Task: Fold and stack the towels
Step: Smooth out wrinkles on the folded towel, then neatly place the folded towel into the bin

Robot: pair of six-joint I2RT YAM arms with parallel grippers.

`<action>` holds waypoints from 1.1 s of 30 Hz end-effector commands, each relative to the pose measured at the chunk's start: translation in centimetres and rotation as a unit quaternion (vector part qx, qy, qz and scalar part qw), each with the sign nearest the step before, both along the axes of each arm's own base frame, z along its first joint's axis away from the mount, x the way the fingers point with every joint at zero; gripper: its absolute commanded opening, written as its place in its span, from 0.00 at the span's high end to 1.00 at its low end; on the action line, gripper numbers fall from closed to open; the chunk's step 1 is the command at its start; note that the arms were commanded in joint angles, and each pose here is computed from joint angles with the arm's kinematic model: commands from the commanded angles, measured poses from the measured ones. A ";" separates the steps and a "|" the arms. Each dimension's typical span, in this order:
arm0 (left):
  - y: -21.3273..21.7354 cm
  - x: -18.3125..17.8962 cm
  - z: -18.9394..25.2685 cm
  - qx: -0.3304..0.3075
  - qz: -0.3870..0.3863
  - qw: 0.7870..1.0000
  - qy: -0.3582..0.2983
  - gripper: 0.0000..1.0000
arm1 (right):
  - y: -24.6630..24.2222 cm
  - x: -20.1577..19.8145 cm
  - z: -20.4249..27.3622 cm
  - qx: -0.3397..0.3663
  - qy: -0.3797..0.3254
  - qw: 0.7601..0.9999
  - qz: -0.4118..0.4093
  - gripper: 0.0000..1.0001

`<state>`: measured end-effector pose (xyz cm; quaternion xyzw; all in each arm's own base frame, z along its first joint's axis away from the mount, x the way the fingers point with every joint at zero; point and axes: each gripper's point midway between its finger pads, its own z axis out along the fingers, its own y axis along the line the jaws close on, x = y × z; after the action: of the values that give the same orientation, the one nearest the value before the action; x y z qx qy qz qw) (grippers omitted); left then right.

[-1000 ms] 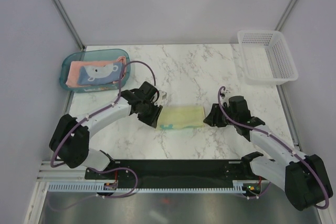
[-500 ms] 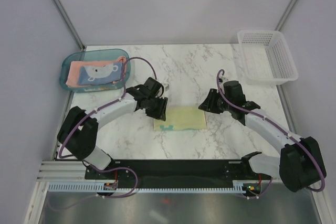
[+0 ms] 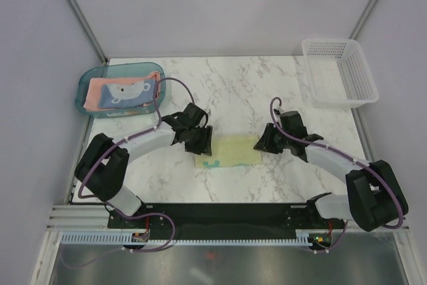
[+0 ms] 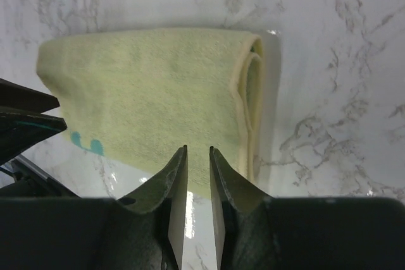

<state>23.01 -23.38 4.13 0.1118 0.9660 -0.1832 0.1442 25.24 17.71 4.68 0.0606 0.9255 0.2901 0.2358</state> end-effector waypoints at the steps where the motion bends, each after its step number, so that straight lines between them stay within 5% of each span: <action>1: -2.2 3.4 5.5 -0.045 0.011 0.996 -0.071 0.46 | 1.9 3.1 5.5 0.050 -0.067 0.996 0.000 0.73; 15: 0.8 8.0 -1.6 0.004 0.040 0.999 -0.028 0.46 | 1.6 7.3 -1.0 0.078 -0.055 0.995 -0.018 0.71; 24: -3.3 10.1 6.2 -0.105 -0.030 0.991 -0.076 0.43 | 1.9 7.8 4.3 0.087 -0.092 0.992 0.015 0.69; 28: -2.0 8.8 7.8 -0.085 -0.034 0.993 -0.077 0.39 | 1.9 6.6 6.1 0.088 -0.093 0.991 0.034 0.62; 33: 1.9 6.4 5.0 -0.036 -0.003 0.997 -0.061 0.39 | 2.1 3.4 4.7 0.099 -0.057 0.992 0.062 0.65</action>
<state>31.34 -24.17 10.62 0.1185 0.9370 -0.2413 0.2232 31.26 19.56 10.76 0.0258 0.8702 0.3851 0.3062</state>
